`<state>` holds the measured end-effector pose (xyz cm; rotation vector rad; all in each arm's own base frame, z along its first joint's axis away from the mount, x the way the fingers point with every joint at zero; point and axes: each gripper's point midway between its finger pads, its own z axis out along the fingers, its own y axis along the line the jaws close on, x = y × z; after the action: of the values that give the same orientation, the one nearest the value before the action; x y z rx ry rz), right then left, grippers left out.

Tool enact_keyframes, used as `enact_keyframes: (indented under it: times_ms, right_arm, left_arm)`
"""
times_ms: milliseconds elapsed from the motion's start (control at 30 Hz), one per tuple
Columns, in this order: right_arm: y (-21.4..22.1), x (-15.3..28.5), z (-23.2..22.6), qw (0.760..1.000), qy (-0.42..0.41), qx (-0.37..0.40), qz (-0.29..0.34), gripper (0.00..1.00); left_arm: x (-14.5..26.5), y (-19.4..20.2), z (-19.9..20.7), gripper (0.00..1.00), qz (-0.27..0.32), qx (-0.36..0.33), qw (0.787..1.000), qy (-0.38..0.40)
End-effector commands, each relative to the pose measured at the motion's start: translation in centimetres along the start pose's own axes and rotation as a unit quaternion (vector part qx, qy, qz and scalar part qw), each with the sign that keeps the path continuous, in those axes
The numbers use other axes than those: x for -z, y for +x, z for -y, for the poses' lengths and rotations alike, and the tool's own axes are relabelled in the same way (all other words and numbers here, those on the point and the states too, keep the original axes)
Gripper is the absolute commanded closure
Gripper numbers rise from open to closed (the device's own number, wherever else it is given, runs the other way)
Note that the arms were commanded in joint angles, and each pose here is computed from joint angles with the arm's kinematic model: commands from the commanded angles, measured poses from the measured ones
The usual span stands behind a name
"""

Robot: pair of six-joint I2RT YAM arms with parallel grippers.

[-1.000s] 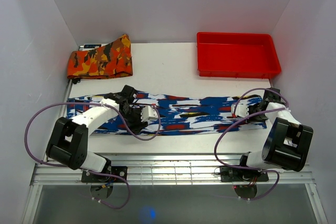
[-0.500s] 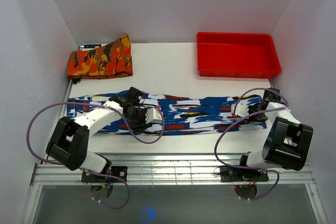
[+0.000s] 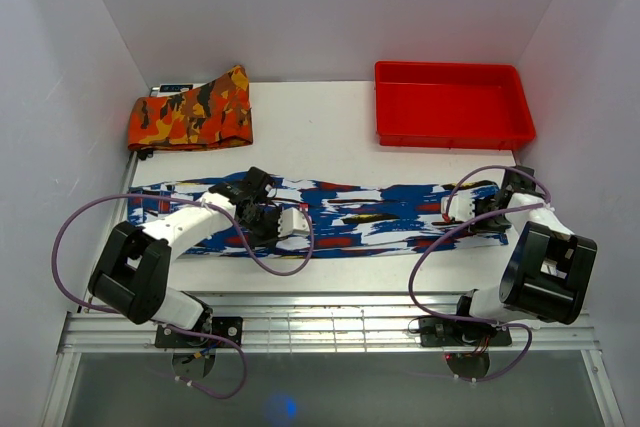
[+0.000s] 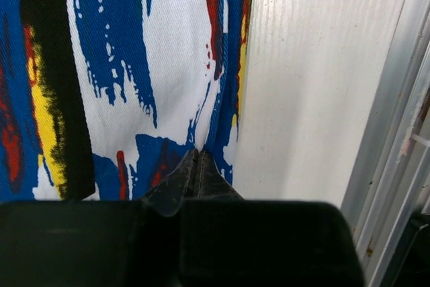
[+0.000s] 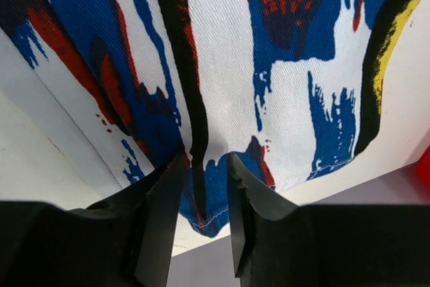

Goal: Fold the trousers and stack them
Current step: Fold the trousers

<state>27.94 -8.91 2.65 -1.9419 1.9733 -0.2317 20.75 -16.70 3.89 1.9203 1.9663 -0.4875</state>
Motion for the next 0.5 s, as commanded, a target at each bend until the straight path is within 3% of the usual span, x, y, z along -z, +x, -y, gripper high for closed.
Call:
enact_keyframes:
  times_ms: [0, 267, 467]
  right_arm:
    - [0.2, 1.5, 1.8, 1.0, 0.025, -0.002, 0.002, 0.6]
    - [-0.6, 3.0, 1.5, 1.0, 0.009, 0.009, 0.023, 0.59]
    - [0.0, 1.5, 1.3, 0.999, 0.023, 0.028, 0.01, 0.59]
  left_arm:
    - [1.2, -1.6, -0.2, 1.0, 0.022, -0.008, 1.0, -0.005]
    - [4.3, -4.3, -2.6, 1.0, 0.063, 0.04, 0.996, -0.039]
    - [4.6, -4.7, -3.8, 1.0, 0.077, 0.059, 0.995, -0.038]
